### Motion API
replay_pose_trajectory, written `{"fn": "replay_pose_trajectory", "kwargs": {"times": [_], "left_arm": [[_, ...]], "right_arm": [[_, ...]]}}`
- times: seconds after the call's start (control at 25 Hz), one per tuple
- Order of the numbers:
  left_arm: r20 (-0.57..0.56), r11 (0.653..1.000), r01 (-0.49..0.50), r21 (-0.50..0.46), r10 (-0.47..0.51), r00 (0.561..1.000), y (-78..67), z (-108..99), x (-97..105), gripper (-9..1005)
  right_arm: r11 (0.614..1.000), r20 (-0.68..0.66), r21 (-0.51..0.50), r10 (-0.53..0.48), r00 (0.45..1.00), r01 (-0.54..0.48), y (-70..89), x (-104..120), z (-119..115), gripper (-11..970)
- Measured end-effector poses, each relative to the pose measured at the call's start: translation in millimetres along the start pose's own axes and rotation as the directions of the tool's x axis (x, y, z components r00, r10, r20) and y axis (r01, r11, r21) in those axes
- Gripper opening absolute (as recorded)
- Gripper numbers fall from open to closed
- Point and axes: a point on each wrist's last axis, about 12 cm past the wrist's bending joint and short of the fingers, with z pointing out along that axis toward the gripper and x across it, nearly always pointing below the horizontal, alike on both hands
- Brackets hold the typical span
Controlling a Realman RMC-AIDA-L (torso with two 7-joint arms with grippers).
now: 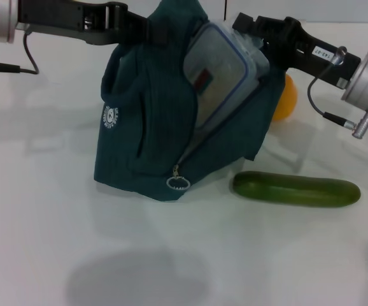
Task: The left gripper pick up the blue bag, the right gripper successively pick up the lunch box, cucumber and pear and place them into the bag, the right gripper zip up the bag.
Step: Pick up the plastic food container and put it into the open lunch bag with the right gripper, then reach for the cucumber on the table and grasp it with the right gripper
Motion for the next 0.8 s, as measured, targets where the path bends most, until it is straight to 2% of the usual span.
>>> {"fn": "replay_pose_trajectory", "kwargs": {"times": [0.32, 0.6, 0.8], "left_arm": [[0.005, 1.0, -0.003, -0.013, 0.003, 1.0, 1.8, -0.5, -0.7, 45], [0.013, 1.0, -0.003, -0.02, 0.003, 1.0, 2.9, -2.5, -1.6, 45], [0.016, 1.0, -0.004, -0.024, 0.004, 1.0, 3.2, -3.3, -2.2, 45]], "right_arm": [[0.998, -0.039, -0.007, -0.061, 0.997, 0.06, 4.5, -3.4, 7.0, 115], [0.996, -0.006, -0.02, -0.089, 0.996, 0.089, 4.2, -5.0, -6.3, 117], [0.992, 0.048, -0.02, -0.123, 0.991, 0.124, 3.2, -7.4, -24.3, 337]]}}
